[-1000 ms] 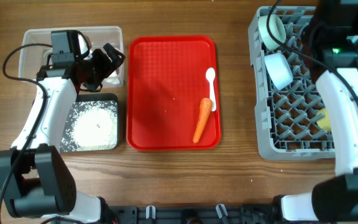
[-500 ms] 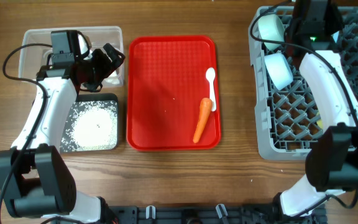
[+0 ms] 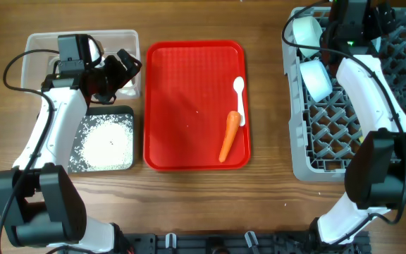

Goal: Sort waste into correct bins and load items into the dishwasher rack
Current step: 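Carry the blue plate with the right gripper and stand it in the rack, then reach the left gripper to the carrot on the red tray and grasp it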

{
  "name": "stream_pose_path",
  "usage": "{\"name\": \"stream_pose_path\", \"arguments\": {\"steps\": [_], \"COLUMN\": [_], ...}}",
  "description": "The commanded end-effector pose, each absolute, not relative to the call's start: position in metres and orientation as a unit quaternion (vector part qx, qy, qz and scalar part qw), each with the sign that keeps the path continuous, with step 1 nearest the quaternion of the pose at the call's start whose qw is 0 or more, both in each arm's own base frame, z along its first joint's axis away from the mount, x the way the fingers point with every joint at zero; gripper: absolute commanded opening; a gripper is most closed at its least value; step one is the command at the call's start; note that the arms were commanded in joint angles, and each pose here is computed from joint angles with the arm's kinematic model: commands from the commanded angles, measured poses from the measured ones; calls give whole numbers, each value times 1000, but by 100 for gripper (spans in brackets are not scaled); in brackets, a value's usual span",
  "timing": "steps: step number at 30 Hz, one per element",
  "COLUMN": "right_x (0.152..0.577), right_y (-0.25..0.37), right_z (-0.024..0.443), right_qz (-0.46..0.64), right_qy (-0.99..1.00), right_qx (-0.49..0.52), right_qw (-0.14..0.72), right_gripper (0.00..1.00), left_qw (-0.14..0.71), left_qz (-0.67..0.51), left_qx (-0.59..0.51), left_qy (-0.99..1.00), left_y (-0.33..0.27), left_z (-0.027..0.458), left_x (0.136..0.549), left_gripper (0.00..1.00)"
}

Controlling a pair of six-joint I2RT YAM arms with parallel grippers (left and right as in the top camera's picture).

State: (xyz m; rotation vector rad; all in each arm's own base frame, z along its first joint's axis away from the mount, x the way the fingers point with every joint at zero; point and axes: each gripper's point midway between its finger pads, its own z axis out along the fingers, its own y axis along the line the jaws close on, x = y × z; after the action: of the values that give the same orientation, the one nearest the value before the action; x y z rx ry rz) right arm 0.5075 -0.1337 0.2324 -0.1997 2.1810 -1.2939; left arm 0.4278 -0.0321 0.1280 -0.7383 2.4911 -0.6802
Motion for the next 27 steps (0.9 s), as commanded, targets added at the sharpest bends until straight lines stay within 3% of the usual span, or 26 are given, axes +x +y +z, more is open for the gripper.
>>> {"name": "stream_pose_path", "arguments": {"steps": [1,6,8,12,14,16,22,27], "right_x": [495,471,456,427,401,378,358,336], "right_y": [-143,-135,-105,-7,65,101,104,78], "right_z": [257,311,334,328,310,296,282,284], "right_qz": [-496,-465,-405,-146,48,143,160,100], "right_qy": [805,786,795,859,896,910,927,938], "right_qx": [-2,76,79,54,-5,-50,-40,-16], "right_qw": [325,400,446,487,442,386,338,331], "right_gripper": [99,100,100,100,100,100,100,100], "left_qw": [233,233,233,233,233,233,225,217], "left_qz": [-244,-244,-243,-244,-244,-244,-269,-266], "left_qx": [-259,-259,-259,-259,-259,-259,-283,-291], "left_qy": [905,905,905,905,905,905,893,893], "left_y": [-30,-30,-30,-30,-30,-30,-35,-35], "left_z": [131,131,131,131,131,131,135,132], "left_x": [429,429,429,429,429,429,431,428], "left_gripper": [100,100,100,100,100,100,100,100]}}
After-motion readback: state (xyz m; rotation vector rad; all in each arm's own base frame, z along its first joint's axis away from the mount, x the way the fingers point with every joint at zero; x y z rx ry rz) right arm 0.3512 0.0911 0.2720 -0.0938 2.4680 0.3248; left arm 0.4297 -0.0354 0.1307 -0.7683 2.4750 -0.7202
